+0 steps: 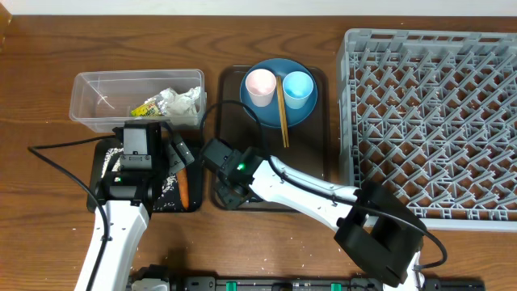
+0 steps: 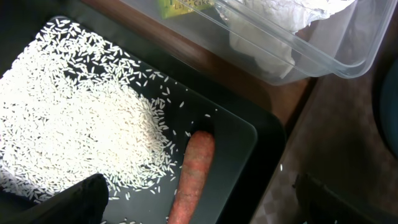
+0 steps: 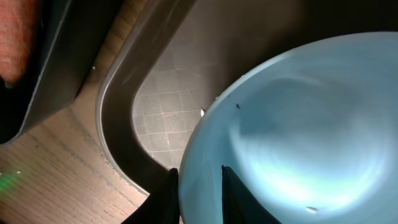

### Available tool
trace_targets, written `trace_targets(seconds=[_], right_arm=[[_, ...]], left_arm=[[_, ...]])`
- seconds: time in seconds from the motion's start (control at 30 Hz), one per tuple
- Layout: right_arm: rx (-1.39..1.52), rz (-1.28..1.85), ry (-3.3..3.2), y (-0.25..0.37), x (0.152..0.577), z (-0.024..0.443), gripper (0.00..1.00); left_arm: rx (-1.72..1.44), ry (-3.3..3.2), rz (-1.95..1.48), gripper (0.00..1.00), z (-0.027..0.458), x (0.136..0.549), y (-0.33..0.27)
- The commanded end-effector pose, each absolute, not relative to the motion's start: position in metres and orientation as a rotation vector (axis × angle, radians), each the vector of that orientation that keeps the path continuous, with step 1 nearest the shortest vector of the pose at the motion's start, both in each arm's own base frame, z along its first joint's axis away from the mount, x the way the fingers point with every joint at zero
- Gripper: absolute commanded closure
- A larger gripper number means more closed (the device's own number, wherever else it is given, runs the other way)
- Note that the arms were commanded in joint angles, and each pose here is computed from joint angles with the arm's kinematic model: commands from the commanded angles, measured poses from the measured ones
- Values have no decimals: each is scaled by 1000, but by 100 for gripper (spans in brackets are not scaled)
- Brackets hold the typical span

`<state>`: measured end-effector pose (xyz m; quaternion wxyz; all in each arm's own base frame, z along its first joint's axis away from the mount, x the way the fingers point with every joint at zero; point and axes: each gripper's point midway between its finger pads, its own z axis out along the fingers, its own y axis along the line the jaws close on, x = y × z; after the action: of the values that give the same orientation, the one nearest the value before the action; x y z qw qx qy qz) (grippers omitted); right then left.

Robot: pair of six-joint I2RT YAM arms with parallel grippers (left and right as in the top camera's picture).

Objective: Sort waste into correct bins and load items into the dishwasher rack
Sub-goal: 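Lower the right gripper and grasp the light-blue bowl rim, then lift the bowl and carry it right into the grey dish rack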

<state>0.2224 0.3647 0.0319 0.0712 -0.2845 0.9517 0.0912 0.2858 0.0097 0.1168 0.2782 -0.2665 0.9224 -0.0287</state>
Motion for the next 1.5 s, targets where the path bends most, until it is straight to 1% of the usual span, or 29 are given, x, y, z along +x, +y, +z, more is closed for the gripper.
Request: trace_targets(seconds=[0.0, 0.1, 0.23, 0.27, 0.33, 0.47, 0.7, 0.93, 1.0, 1.07, 1.17, 1.27, 1.47], right_arm=[[-850, 257, 2843, 366, 226, 34, 78], [-851, 256, 2845, 366, 226, 34, 79], [-853, 249, 2850, 365, 225, 33, 88], [-853, 246, 2853, 364, 225, 33, 89], [-856, 232, 2864, 361, 223, 32, 90], [-861, 215, 2879, 357, 220, 32, 87], [-862, 210, 2884, 356, 220, 31, 86], [-864, 217, 2887, 356, 219, 31, 93], [-866, 210, 2895, 355, 217, 32, 99], [-865, 215, 2899, 354, 217, 35, 99], [-865, 225, 2895, 352, 215, 46, 99], [-849, 262, 2864, 352, 217, 69, 99], [-760, 423, 2755, 343, 229, 140, 99]], left_arm=[[-723, 2465, -78, 2, 121, 288, 11], [-723, 2465, -78, 2, 121, 288, 11], [-723, 2465, -78, 2, 121, 288, 11], [-723, 2465, -78, 2, 121, 288, 11], [-723, 2465, -78, 2, 121, 288, 11], [-723, 2465, -78, 2, 121, 288, 11], [-723, 2465, -78, 2, 121, 288, 11], [-723, 2465, -77, 2, 121, 288, 11], [-723, 2468, -76, 2, 121, 288, 11], [-723, 2468, -76, 2, 121, 288, 11], [-723, 2468, -76, 2, 121, 288, 11], [-723, 2468, -76, 2, 121, 288, 11], [-723, 2468, -76, 2, 121, 288, 11]])
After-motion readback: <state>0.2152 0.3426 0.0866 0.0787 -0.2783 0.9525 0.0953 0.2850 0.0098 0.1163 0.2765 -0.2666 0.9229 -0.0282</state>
